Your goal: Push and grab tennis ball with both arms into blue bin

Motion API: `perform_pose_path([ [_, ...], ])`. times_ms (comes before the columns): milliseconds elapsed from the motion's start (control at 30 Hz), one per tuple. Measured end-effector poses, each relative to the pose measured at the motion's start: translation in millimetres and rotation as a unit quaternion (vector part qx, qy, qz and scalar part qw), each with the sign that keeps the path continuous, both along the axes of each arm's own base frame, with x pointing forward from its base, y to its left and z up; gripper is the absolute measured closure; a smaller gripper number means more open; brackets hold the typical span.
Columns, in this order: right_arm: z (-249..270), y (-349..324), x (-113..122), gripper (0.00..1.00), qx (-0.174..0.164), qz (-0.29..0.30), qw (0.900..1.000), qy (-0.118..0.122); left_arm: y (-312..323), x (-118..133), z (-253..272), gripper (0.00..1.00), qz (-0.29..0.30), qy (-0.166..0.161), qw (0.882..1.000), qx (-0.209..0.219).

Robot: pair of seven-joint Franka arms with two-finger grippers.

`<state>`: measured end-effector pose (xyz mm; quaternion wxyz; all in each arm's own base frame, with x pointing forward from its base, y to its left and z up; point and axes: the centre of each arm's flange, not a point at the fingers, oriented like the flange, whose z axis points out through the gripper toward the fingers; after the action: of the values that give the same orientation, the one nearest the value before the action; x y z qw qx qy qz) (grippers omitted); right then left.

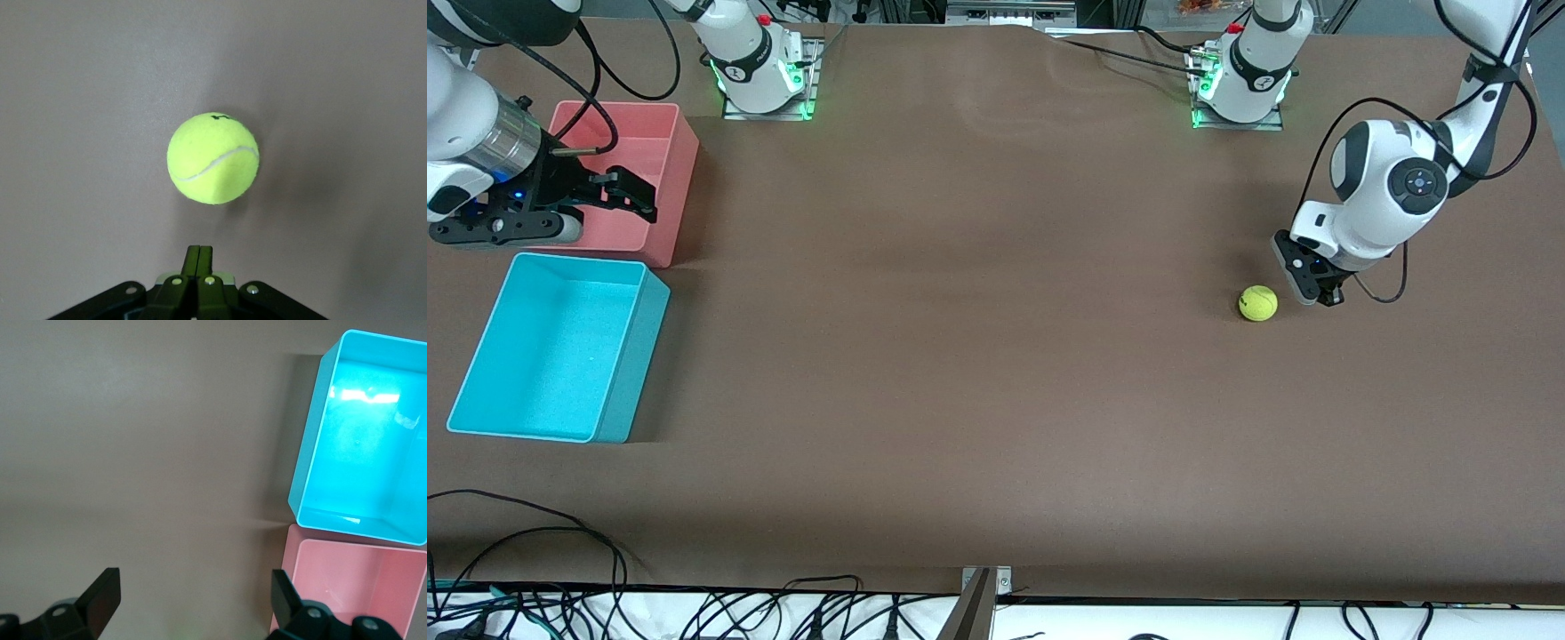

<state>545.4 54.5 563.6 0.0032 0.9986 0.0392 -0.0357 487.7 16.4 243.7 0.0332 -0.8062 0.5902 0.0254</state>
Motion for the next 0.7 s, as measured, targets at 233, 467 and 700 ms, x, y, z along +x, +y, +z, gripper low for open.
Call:
perform_pose_path([
  [233, 0, 0, 0, 0.00, 0.000, 0.000, 1.000, 0.000, 7, 4, -26, 0.99, -0.050, -0.021, 0.998, 0.021],
  [467, 0, 0, 0, 0.00, 0.000, 0.000, 1.000, 0.000, 14, 3, -45, 0.99, -0.063, -0.028, 0.997, 0.022],
  [700, 0, 0, 0, 0.00, 0.000, 0.000, 1.000, 0.000, 12, 3, -49, 0.99, -0.063, -0.029, 0.997, 0.020],
])
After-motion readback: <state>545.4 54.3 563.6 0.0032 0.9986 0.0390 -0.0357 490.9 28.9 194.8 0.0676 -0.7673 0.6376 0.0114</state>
